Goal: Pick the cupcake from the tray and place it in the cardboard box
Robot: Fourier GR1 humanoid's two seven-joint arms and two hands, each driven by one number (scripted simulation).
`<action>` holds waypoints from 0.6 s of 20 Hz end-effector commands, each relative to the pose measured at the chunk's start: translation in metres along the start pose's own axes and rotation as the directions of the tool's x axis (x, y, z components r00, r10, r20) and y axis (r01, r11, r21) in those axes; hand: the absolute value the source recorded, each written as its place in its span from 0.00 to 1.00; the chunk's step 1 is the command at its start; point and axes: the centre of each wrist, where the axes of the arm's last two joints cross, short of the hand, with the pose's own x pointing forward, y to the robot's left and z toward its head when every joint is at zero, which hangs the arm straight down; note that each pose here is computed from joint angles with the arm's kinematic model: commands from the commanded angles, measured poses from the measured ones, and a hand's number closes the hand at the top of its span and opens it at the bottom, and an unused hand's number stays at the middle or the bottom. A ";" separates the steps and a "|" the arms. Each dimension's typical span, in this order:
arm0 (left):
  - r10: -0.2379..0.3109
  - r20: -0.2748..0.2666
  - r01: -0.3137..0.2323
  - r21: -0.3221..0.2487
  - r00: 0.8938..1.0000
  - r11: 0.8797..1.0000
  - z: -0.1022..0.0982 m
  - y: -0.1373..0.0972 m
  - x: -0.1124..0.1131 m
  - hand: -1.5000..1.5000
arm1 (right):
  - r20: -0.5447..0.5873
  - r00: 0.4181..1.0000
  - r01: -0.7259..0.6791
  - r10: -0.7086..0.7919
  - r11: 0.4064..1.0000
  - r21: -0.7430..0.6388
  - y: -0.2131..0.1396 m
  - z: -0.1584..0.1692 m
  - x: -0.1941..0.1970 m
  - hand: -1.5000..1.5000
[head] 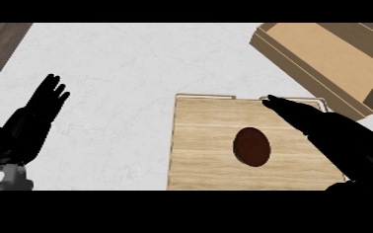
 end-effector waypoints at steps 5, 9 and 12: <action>0.004 -0.009 -0.004 -0.015 1.000 1.000 0.000 -0.001 -0.020 0.50 | -0.043 0.998 -0.043 0.046 0.997 0.066 0.010 -0.022 -0.005 0.00; -0.014 0.007 0.013 0.023 1.000 1.000 0.010 0.003 0.001 0.50 | -0.028 0.999 -0.022 0.024 0.999 0.050 0.021 -0.024 -0.021 0.00; -0.001 -0.018 0.001 0.011 1.000 1.000 0.015 -0.002 -0.017 0.50 | 0.009 1.000 0.000 -0.001 0.999 0.038 0.021 -0.017 -0.006 0.00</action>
